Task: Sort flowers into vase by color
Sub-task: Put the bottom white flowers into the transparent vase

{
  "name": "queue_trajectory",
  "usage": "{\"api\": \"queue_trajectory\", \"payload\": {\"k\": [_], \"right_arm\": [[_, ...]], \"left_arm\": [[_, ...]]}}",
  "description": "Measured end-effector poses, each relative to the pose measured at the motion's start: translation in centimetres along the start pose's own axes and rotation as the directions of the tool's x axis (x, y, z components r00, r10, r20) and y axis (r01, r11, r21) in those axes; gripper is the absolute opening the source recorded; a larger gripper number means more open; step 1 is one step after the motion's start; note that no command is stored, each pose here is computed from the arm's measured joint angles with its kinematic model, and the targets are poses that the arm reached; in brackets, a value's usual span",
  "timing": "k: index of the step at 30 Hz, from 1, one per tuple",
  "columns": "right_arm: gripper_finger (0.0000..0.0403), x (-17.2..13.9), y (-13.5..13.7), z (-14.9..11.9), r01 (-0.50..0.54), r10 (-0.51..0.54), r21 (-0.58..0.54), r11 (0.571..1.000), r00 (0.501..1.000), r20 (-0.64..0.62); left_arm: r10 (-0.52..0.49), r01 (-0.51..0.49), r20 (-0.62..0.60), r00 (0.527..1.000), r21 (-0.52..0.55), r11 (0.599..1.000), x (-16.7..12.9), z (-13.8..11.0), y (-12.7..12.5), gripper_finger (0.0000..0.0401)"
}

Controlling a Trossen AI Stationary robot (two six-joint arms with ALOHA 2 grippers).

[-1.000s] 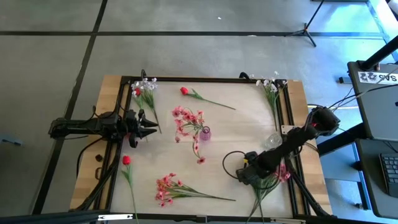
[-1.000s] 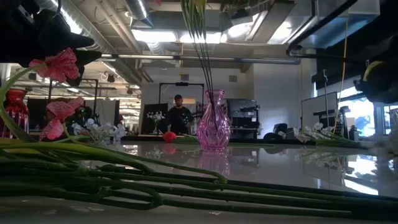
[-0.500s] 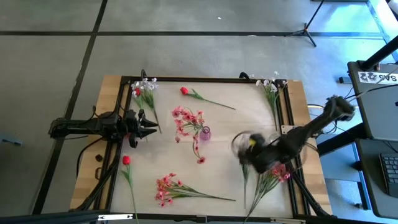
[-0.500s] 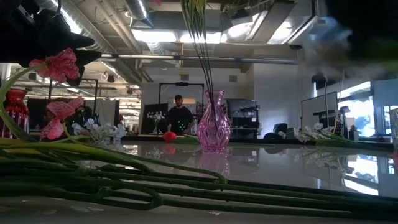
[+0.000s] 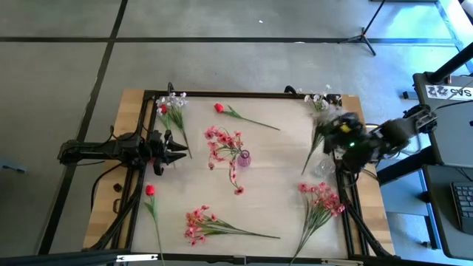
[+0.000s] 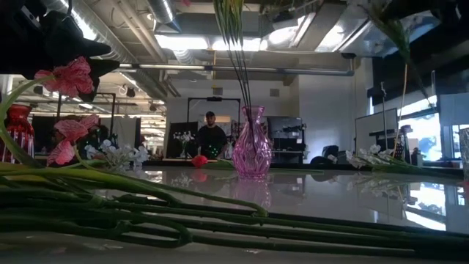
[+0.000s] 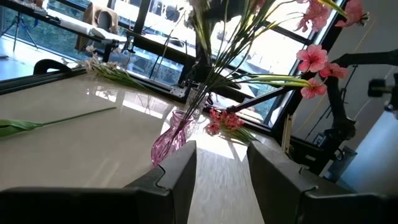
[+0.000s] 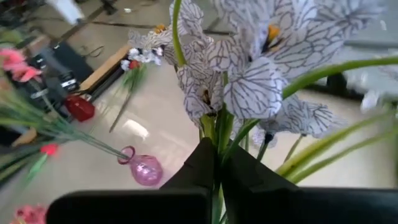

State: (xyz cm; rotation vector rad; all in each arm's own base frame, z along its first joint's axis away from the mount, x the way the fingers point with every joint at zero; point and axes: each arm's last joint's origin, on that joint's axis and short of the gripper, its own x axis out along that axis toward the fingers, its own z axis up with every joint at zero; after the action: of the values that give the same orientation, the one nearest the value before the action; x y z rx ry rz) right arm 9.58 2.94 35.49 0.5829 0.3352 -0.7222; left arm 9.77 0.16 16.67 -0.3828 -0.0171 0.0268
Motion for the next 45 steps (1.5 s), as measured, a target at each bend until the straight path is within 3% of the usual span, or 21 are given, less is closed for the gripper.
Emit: {"api": "queue_trajectory", "payload": {"k": [6, 10, 17, 24, 31, 36, 45], "right_arm": [[0.0006, -2.5, -4.2, 2.3, -0.165, 0.173, -0.198, 0.966, 0.985, 0.023], [0.0007, -4.3, -7.2, 3.3, -0.365, 0.365, -0.312, 0.877, 0.929, -0.061], [0.0005, -6.0, -11.7, 3.8, -0.556, 0.566, -0.36, 0.749, 0.82, -0.089], [0.0005, -5.4, -11.7, 2.5, -0.591, 0.59, -0.451, 0.669, 0.791, -0.162], [0.0007, -4.1, -10.7, 1.0, -0.566, 0.564, -0.52, 0.64, 0.805, -0.181], [0.0008, -4.8, -10.0, 1.9, -0.618, 0.662, -0.518, 0.591, 0.739, -0.128], [0.0008, -5.6, -10.9, 2.8, -0.641, 0.677, -0.512, 0.571, 0.721, -0.149]], "left_arm": [[0.0, 0.0, 0.0, 1.0, 0.0, 1.0, 0.0, 0.0, 0.0, 0.0141], [0.0, 0.0, 0.0, 1.0, 0.0, 1.0, 0.0, 0.0, 0.0, 0.0141], [0.0, 0.0, 0.0, 1.0, 0.0, 1.0, 0.0, 0.0, 0.0, 0.0141], [0.0, 0.0, 0.0, 1.0, 0.0, 1.0, 0.0, 0.0, 0.0, 0.0141], [0.0, 0.0, 0.0, 1.0, 0.0, 1.0, 0.0, 0.0, 0.0, 0.0141], [0.0, 0.0, 0.0, 1.0, 0.0, 1.0, 0.0, 0.0, 0.0, 0.0141], [0.0, 0.0, 0.0, 1.0, 0.0, 1.0, 0.0, 0.0, 0.0, 0.0141]]}}
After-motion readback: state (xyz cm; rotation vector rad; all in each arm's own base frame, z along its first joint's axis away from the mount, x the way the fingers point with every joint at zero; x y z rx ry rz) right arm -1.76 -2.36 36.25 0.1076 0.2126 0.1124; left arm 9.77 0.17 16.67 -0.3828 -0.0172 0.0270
